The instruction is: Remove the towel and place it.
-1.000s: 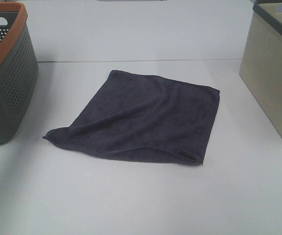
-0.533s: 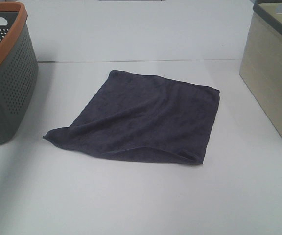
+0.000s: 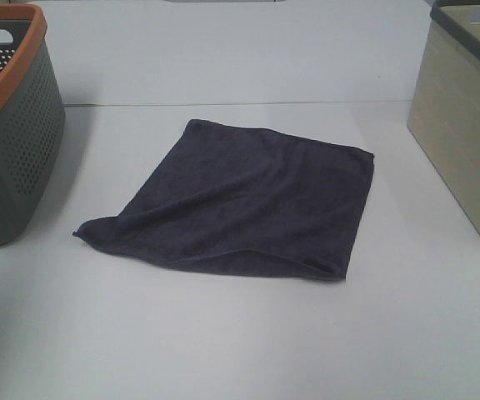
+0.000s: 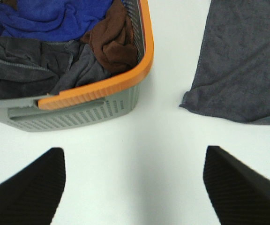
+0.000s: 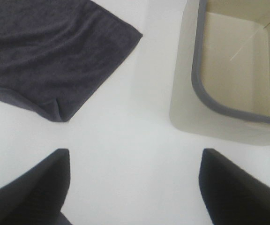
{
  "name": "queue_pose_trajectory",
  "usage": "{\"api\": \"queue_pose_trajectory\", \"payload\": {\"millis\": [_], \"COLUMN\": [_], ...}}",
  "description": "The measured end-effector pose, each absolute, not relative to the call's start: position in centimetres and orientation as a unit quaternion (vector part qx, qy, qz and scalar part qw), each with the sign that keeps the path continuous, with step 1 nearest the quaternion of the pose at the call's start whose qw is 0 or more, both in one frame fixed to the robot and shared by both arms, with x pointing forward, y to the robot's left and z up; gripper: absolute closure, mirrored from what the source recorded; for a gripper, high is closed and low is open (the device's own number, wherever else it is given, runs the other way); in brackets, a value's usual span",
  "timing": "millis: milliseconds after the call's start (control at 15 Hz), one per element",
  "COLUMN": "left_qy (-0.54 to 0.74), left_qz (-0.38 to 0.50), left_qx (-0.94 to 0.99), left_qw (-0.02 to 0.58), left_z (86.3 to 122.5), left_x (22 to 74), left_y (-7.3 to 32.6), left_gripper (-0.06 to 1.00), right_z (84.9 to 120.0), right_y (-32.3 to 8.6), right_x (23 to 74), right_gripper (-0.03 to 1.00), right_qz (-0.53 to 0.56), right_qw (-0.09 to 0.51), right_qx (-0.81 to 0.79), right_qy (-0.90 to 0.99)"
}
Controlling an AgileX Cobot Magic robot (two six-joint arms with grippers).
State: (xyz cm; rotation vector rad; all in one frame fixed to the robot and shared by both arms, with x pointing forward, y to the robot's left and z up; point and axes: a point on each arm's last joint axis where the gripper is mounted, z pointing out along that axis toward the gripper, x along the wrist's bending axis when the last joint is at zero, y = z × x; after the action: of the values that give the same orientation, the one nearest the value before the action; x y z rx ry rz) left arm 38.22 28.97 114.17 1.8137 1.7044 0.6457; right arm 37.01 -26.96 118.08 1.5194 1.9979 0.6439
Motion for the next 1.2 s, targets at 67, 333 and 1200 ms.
{"api": "queue_pose_trajectory", "payload": {"millis": [67, 333, 1200], "left_qy": [0.635, 0.618, 0.55], "left_qz": [0.243, 0.27, 0.303], "left_qx": [0.675, 0.657, 0.661], "left_qw": [0.286, 0.337, 0.411], "left_z": [113.8, 110.2, 105.7], "left_x": [37.4, 30.3, 22.4], "left_y": [29.0, 29.2, 28.8], "left_gripper": [0.18, 0.18, 0.18], "right_z": [117.5, 113.8, 105.3], "right_y": [-27.2, -28.5, -29.4], "right_x": [36.3, 31.0, 24.5], "right_gripper": [0.19, 0.18, 0.2], "right_qz": [0.239, 0.283, 0.388], "right_qw": [0.271, 0.272, 0.285], "right_qx": [0.564, 0.549, 0.474], "right_qy": [0.742, 0.738, 0.737]}}
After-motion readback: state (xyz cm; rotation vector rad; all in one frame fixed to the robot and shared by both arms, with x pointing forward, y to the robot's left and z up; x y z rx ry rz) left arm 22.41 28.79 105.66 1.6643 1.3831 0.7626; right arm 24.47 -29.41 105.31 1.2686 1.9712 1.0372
